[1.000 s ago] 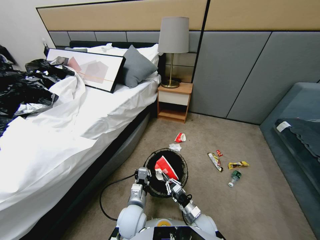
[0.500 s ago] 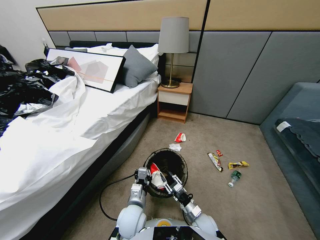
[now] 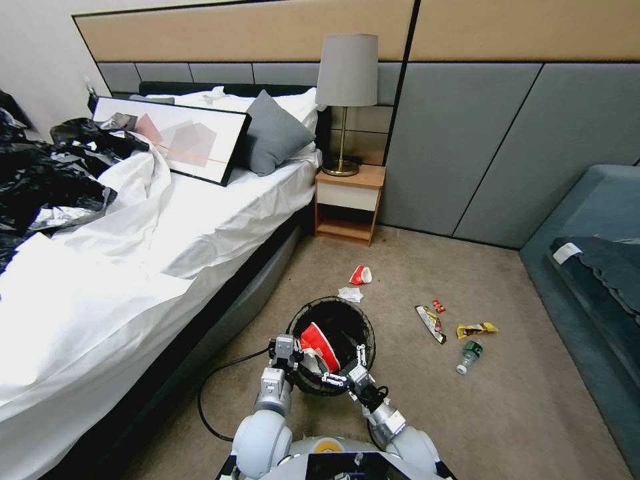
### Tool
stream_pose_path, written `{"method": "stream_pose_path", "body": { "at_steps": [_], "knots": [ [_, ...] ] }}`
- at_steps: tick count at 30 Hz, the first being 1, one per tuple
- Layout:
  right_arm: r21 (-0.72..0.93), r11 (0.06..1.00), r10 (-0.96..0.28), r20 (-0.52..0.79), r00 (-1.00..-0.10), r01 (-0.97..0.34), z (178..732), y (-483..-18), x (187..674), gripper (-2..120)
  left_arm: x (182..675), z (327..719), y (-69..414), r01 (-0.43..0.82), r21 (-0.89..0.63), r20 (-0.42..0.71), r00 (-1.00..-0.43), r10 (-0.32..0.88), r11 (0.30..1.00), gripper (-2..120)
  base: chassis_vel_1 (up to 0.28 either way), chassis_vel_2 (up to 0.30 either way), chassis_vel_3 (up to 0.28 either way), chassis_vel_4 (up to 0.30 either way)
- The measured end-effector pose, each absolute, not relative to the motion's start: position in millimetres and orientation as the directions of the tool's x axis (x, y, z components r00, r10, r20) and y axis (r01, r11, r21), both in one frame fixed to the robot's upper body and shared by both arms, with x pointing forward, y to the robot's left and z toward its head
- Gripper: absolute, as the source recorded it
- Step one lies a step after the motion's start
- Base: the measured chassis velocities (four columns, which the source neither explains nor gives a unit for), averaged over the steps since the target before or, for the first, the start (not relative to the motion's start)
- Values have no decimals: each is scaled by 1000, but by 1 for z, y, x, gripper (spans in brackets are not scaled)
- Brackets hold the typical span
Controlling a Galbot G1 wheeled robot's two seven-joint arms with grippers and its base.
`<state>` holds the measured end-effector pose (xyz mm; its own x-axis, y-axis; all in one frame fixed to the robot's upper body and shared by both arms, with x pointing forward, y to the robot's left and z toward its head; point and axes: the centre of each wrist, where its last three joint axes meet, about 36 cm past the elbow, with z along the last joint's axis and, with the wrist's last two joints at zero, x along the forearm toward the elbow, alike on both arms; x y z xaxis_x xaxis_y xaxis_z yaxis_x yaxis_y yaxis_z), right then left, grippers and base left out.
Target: Pick up the trash bin, then pick up the garbage from the floor and place it into the trash bin.
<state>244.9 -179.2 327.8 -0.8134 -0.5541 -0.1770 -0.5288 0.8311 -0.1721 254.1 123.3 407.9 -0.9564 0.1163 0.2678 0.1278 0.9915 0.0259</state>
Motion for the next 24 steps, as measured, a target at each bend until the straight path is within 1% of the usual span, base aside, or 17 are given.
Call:
{"method": "stream_pose_path", "body": {
  "at_steps": [5, 9, 13, 16, 21, 24],
  "knots": [
    [-185, 837, -543, -164, -824, -515, 332, -185, 246, 100, 254, 408, 123, 129, 24, 267, -956, 118, 991, 1, 0, 0, 0, 0],
    [-257, 843, -507, -83, -858, -473, 340, -199, 243, 100, 254, 412, 124, 125, 23, 256, -960, 115, 992, 1, 0, 0, 0, 0],
    [-282, 848, -484, -65, -873, -449, 344, -204, 244, 100, 255, 413, 124, 122, 22, 254, -960, 113, 992, 1, 0, 0, 0, 0],
    [-304, 857, -443, -24, -896, -416, 356, -214, 242, 100, 256, 414, 125, 119, 20, 252, -962, 110, 993, 1, 0, 0, 0, 0],
    [-313, 859, -425, 9, -905, -406, 366, -221, 238, 100, 257, 414, 126, 116, 18, 250, -962, 108, 993, 1, 0, 0, 0, 0],
    [-286, 865, -415, 55, -908, -413, 375, -224, 234, 100, 257, 414, 126, 116, 16, 248, -963, 108, 993, 1, 0, 0, 0, 0]
  ]
}}
